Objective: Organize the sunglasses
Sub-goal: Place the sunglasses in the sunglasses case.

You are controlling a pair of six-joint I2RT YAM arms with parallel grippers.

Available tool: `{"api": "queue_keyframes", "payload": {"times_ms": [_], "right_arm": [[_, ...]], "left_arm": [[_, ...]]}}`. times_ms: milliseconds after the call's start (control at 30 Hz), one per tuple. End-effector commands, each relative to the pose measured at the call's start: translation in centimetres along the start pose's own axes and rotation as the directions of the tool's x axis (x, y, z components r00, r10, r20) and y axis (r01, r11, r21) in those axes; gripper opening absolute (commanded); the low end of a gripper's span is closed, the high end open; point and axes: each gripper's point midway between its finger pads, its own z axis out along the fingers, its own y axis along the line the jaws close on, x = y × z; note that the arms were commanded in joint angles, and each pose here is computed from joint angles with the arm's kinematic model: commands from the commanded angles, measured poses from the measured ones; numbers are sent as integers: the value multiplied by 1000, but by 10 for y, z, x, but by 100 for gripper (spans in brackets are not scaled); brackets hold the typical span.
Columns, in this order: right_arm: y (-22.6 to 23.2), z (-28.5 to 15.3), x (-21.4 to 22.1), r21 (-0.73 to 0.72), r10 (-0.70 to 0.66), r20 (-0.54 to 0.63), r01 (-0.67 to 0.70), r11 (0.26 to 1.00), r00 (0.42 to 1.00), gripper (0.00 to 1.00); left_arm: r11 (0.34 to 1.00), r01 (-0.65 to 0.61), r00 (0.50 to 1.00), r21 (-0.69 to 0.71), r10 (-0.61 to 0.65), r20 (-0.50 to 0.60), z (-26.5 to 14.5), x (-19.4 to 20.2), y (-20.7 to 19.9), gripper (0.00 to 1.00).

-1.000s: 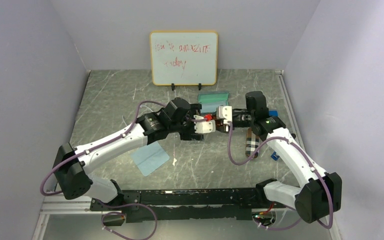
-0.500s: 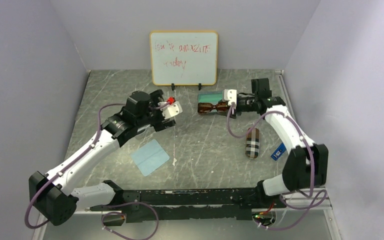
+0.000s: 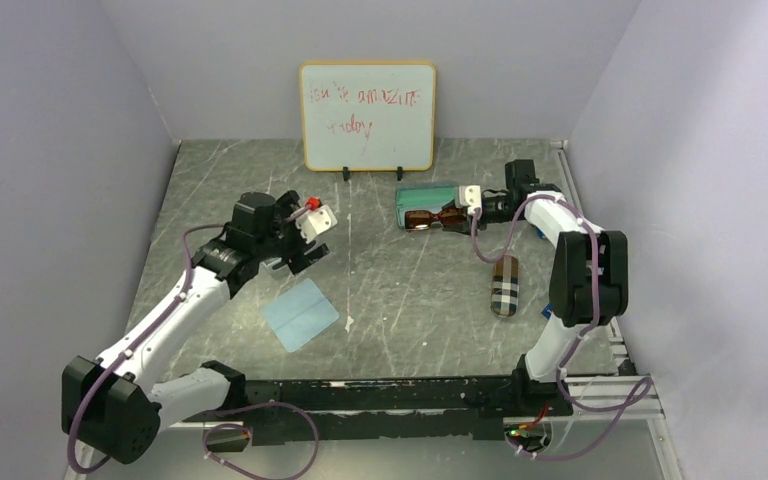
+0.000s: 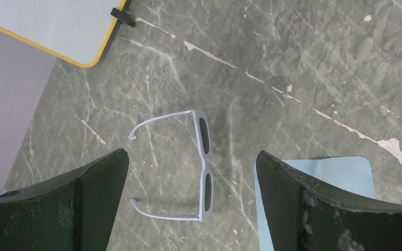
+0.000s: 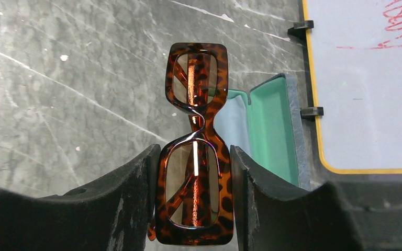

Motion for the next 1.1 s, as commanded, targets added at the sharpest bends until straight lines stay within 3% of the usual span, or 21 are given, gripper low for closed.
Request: {"api": "queue_keyframes", "payload": {"times_ms": [0, 367, 1067], "right_arm": [[-24, 5, 3, 43, -120, 94, 117, 992, 988, 36], [-39, 24, 41, 41, -118, 107, 114, 993, 987, 36], [-58, 39, 66, 38, -107, 117, 103, 994, 987, 35]], "left_arm": [[999, 34, 996, 18, -35, 78, -1, -14, 2, 96], [998, 50, 997, 32, -52, 61, 4, -7, 4, 96], [997, 67, 996, 35, -69, 56, 7, -3, 6, 96]]}}
